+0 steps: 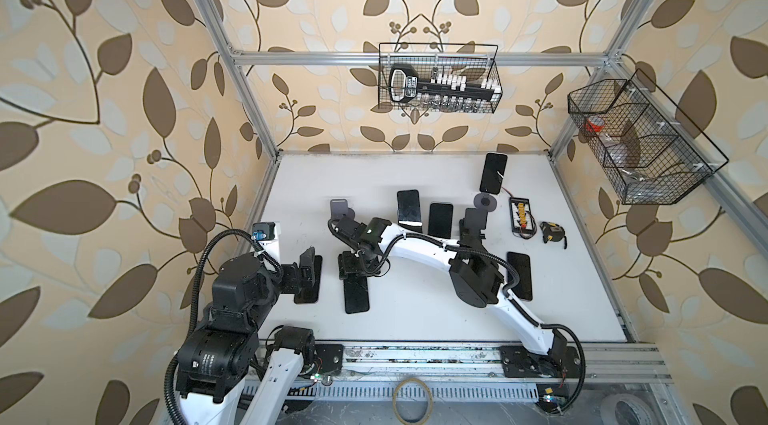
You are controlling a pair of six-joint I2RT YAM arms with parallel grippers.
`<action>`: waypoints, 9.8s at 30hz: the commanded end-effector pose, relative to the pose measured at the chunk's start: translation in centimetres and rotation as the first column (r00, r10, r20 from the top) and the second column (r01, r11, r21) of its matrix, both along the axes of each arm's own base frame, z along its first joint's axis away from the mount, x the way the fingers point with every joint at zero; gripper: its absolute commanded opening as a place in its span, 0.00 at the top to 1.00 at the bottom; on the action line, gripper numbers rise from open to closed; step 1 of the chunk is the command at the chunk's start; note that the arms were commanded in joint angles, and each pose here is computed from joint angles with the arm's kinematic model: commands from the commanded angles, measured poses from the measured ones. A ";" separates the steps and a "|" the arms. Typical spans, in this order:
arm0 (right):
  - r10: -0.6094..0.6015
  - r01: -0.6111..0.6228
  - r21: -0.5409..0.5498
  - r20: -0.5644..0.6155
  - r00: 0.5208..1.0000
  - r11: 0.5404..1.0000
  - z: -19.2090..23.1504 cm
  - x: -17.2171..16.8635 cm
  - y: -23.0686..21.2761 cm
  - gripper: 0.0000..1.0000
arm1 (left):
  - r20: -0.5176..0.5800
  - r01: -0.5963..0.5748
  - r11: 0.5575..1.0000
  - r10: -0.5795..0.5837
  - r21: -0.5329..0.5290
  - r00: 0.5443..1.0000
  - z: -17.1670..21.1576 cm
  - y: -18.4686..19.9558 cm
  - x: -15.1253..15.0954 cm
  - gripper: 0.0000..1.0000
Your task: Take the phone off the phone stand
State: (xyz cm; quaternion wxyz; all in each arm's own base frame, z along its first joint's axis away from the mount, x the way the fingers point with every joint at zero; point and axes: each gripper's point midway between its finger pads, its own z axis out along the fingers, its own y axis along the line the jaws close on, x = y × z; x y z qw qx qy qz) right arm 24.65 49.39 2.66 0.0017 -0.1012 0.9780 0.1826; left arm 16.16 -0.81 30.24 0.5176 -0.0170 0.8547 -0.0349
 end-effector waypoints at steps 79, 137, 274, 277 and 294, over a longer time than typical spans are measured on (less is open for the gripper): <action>0.087 -0.258 0.303 0.479 0.874 0.918 24.6 5.9 -8.2 0.20 | 0.068 -0.039 0.962 0.060 -0.271 0.996 9.0 -2.1 9.4 0.08; -0.295 0.136 0.299 0.586 0.755 0.944 26.9 8.6 -29.4 0.17 | -0.256 0.273 0.953 -0.299 -0.134 0.919 -1.9 -25.2 20.8 0.10; -0.440 0.247 0.386 0.568 0.696 0.889 25.5 4.3 -33.6 0.14 | -0.375 -0.036 0.996 0.001 -0.086 0.927 -11.2 -25.6 26.6 0.44; -0.444 0.250 0.389 0.562 0.698 0.887 25.4 4.2 -33.7 0.14 | -0.369 -0.040 0.996 0.006 -0.085 0.929 -11.0 -25.4 26.5 0.44; -0.448 0.243 0.404 0.560 0.697 0.882 25.5 4.3 -33.4 0.14 | -0.318 -0.045 0.992 0.005 -0.116 0.948 -8.5 -24.9 26.4 0.45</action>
